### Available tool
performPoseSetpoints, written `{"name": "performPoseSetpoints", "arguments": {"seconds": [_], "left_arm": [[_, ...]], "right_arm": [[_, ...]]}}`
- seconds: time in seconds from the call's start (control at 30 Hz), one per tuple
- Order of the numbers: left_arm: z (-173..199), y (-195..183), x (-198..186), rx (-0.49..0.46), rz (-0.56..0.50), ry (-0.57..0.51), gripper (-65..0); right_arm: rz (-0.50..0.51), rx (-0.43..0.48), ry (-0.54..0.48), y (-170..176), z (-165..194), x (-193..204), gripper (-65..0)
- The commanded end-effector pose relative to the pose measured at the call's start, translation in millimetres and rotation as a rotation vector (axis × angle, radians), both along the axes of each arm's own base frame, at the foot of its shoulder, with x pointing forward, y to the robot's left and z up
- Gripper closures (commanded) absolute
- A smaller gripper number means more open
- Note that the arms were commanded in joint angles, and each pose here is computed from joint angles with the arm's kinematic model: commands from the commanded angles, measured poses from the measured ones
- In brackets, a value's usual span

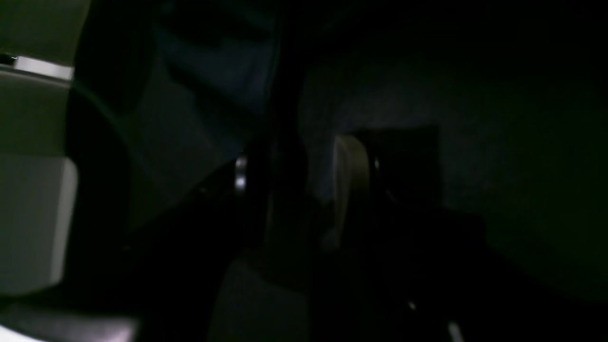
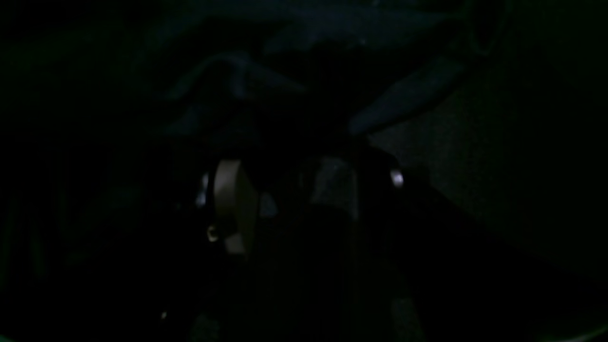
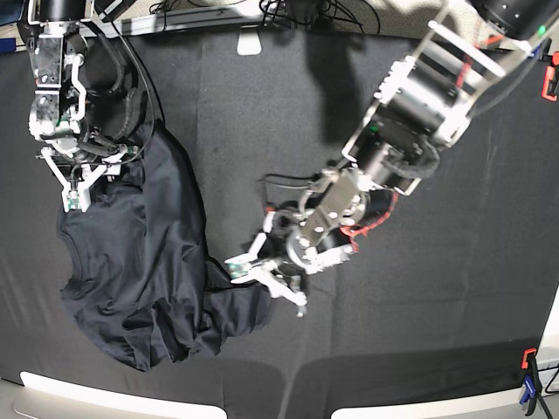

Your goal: Layout the t-shirt on the table in an organized manner, then fold the t-shirt properly

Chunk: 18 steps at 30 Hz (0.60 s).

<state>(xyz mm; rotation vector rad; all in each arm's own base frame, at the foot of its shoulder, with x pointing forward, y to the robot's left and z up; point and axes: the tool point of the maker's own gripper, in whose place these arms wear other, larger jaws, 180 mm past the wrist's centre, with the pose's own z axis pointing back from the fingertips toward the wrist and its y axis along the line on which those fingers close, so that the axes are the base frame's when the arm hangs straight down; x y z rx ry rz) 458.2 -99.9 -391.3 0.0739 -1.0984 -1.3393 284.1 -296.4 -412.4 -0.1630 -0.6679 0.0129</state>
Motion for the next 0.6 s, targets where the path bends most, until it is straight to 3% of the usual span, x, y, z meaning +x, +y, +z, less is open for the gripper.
{"name": "performPoseSetpoints", "arguments": {"seconds": [0.0, 0.5, 0.57], "left_arm": [[32.2, -14.7, 15.6, -0.05, -0.013, -0.083, -20.6], [38.3, -6.3, 29.2, -0.03, 0.01, -0.093, -19.9], [33.1, -2.2, 30.9, -0.015, 0.016, -0.079, -17.6]], "right_arm": [[0.003, -0.016, -0.031, -4.5, 12.0, 8.2, -32.9], [-0.002, -0.012, 0.016, -3.2, 7.8, 1.7, -32.9], [0.002, -0.014, 0.007, -2.1, 10.8, 3.5, -32.9]]}}
